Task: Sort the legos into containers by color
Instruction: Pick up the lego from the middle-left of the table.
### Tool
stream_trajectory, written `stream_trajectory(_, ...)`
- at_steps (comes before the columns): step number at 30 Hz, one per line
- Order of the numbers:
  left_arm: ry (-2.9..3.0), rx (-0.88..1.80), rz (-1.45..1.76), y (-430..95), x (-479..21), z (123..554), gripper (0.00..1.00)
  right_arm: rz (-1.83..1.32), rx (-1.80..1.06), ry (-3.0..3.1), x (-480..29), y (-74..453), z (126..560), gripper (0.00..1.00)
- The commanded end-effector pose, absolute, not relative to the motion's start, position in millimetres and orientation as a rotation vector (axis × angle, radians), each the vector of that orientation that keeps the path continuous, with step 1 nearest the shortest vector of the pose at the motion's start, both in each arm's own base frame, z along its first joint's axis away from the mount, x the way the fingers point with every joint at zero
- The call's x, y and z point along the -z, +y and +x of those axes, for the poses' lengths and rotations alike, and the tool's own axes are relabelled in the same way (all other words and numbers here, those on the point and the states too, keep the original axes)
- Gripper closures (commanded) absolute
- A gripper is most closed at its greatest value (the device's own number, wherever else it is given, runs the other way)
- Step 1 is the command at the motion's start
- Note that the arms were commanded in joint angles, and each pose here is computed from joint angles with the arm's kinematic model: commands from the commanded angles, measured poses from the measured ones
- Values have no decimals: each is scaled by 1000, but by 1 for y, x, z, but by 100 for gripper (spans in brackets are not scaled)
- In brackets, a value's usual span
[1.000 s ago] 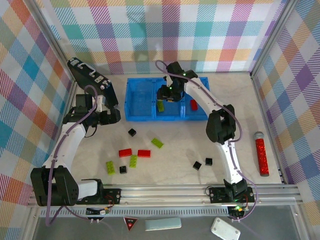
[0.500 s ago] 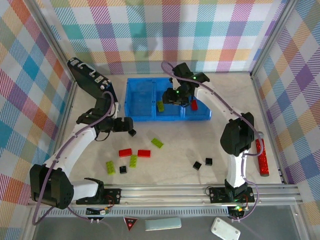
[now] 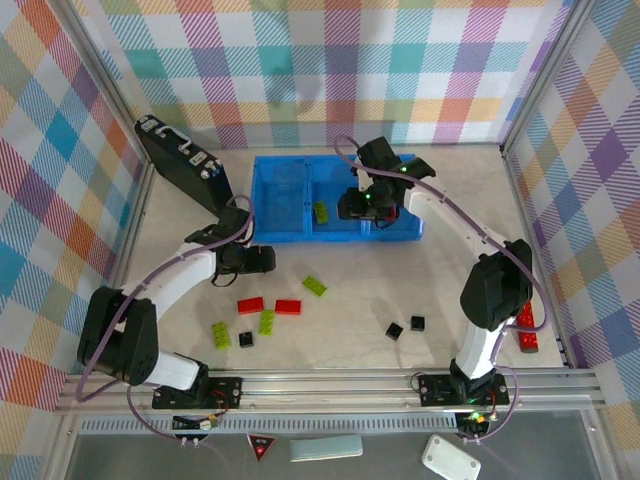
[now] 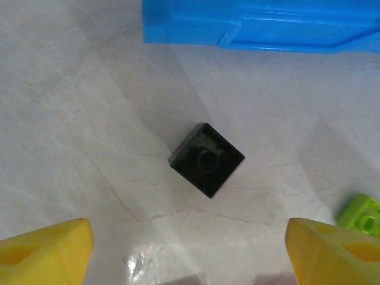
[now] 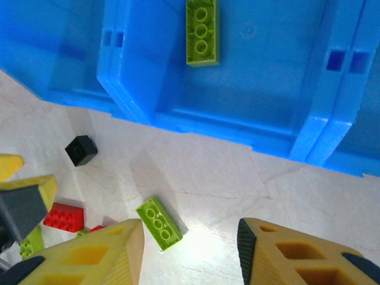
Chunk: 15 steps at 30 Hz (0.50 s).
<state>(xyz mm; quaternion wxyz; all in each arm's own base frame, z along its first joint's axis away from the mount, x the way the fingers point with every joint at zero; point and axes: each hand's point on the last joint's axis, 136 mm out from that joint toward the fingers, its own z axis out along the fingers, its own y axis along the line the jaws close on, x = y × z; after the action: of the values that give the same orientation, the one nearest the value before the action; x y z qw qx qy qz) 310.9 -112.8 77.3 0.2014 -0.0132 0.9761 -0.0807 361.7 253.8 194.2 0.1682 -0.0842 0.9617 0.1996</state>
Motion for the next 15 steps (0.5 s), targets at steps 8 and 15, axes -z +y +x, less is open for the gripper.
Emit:
stream_trajectory(8,2716,208,78,-126,-47,338,26,-226,-550,2701,-203,240,350,53)
stream_trajectory(15,2752,237,91,-137,-29,347,33,-213,-561,2704,-204,238,346,53)
